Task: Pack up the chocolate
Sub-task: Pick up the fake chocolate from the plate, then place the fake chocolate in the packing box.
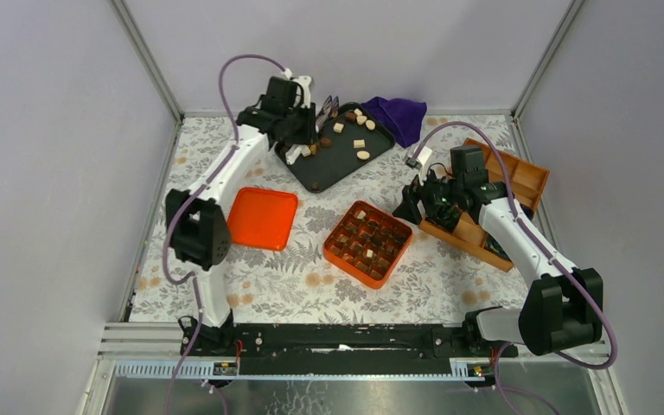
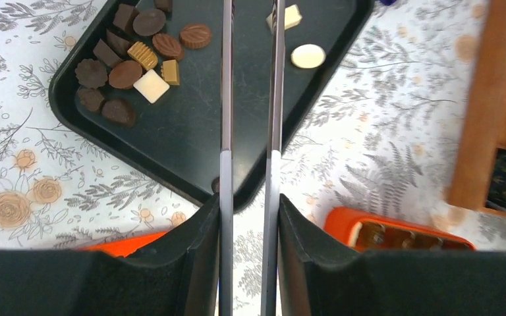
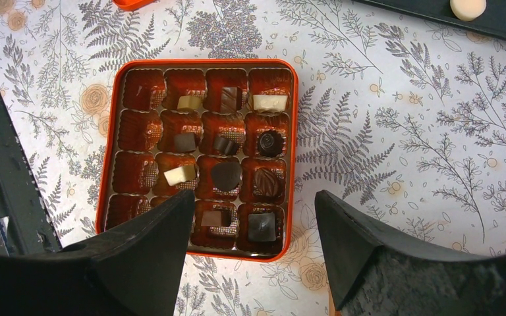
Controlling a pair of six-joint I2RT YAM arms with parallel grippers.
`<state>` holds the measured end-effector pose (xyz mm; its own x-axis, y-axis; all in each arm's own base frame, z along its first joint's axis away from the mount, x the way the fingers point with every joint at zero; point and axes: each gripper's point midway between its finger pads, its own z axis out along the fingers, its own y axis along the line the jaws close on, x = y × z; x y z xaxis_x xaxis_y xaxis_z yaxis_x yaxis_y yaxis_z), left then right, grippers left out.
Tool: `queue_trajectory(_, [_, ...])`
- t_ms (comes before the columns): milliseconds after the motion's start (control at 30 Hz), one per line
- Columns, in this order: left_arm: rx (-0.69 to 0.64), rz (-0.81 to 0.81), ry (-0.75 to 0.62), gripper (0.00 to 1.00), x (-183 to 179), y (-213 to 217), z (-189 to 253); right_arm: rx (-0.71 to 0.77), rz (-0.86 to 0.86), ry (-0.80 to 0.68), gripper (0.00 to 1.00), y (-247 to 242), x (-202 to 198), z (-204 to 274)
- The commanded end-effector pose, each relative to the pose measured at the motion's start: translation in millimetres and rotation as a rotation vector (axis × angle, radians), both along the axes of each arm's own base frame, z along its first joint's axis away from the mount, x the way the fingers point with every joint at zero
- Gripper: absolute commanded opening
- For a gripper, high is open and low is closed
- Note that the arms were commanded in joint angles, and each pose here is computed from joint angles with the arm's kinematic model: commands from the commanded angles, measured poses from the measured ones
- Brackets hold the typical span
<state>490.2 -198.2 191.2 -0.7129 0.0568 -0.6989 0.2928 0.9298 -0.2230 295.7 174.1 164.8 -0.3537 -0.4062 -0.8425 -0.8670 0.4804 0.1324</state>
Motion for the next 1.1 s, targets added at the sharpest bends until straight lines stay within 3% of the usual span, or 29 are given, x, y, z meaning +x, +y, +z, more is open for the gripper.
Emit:
queue_trajectory(0, [-0.116,-0.008,-0.109,0.0,-12.6,-3.5,46.9,0.018,0.019,-0.027,0.75,5.2,1.3,7.4])
queue_trajectory(233, [-0.269,-0.061,-0.05,0.0,-83.6,-17.1,45.3,0.046,0.009,-0.019,0.75,3.3,1.6,8.7])
queue_trajectory(667, [-0.484,-0.195,-0.005,0.0,-253.3,-55.5,39.7,0.038,-0.004,-0.014,0.75,-0.7,4.4,-1.4])
queue_trajectory(800, [-0.542,-0.233,0.06,0.0,-302.3,-65.8,17.7,0.033,-0.005,-0.015,0.75,-1.1,4.8,-3.7])
queue_trajectory(1067, [-0.671,-0.276,0.102,0.0,-369.5,-79.7,-4.0,0.021,-0.011,-0.027,0.75,-3.1,6.6,-6.3])
